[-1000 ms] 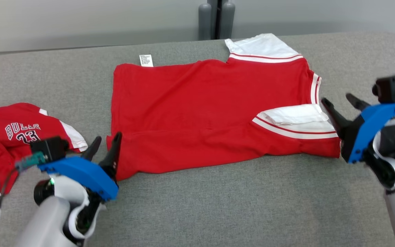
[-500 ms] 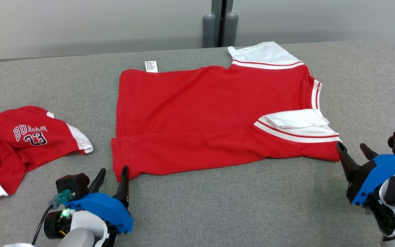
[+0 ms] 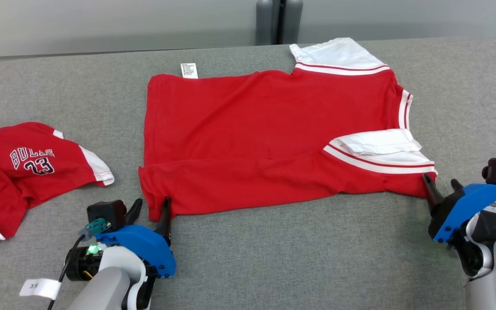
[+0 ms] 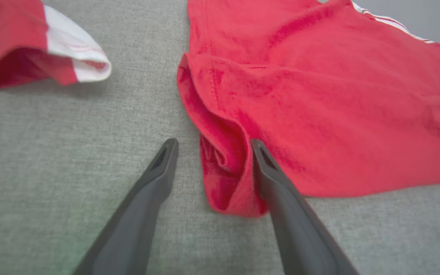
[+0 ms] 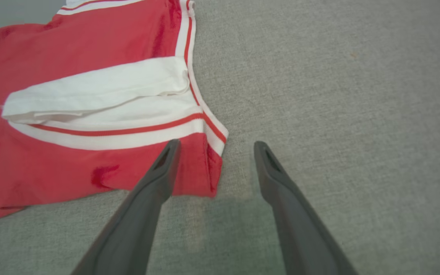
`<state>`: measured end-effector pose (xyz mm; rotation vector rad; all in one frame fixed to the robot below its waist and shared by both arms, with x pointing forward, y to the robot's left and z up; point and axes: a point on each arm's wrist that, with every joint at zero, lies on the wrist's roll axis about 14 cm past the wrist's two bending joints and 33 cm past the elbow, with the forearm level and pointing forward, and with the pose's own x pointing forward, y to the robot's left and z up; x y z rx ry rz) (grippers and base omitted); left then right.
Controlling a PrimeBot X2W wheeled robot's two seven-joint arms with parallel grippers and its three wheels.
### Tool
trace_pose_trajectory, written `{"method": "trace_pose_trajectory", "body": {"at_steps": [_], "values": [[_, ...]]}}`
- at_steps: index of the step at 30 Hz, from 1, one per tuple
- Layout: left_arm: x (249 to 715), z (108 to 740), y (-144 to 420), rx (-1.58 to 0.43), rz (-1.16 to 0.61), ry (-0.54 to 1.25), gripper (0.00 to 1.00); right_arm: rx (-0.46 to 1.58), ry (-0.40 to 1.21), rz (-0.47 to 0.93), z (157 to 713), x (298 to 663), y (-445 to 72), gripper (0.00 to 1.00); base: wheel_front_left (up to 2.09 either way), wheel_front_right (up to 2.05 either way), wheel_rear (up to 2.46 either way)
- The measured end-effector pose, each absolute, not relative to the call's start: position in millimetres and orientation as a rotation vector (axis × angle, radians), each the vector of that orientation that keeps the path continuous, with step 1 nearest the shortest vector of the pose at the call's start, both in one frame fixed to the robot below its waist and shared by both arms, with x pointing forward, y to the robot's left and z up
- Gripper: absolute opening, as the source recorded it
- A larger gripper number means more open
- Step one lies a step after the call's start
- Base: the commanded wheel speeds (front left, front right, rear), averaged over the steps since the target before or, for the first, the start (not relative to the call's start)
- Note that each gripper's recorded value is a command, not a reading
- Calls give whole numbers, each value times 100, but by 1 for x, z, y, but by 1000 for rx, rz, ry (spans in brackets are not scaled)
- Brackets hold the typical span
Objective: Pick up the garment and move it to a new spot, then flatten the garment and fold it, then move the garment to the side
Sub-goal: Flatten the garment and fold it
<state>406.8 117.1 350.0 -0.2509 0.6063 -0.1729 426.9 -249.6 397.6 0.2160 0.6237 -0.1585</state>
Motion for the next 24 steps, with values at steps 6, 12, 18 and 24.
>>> {"method": "trace_pose_trajectory", "body": {"at_steps": [6, 12, 18, 24], "values": [[406, 341, 112, -230, -191, 649, 100, 252, 707, -149, 372, 422, -240, 100, 0, 0, 0], [405, 337, 106, -244, -218, 679, 0, 245, 718, -134, 369, 425, -236, 0, 0, 0, 0], [407, 344, 107, -285, -197, 637, 0, 231, 643, -141, 388, 430, -240, 0, 0, 0, 0], [392, 353, 114, -303, -191, 605, 0, 220, 591, -142, 412, 417, -246, 0, 0, 0, 0]]}}
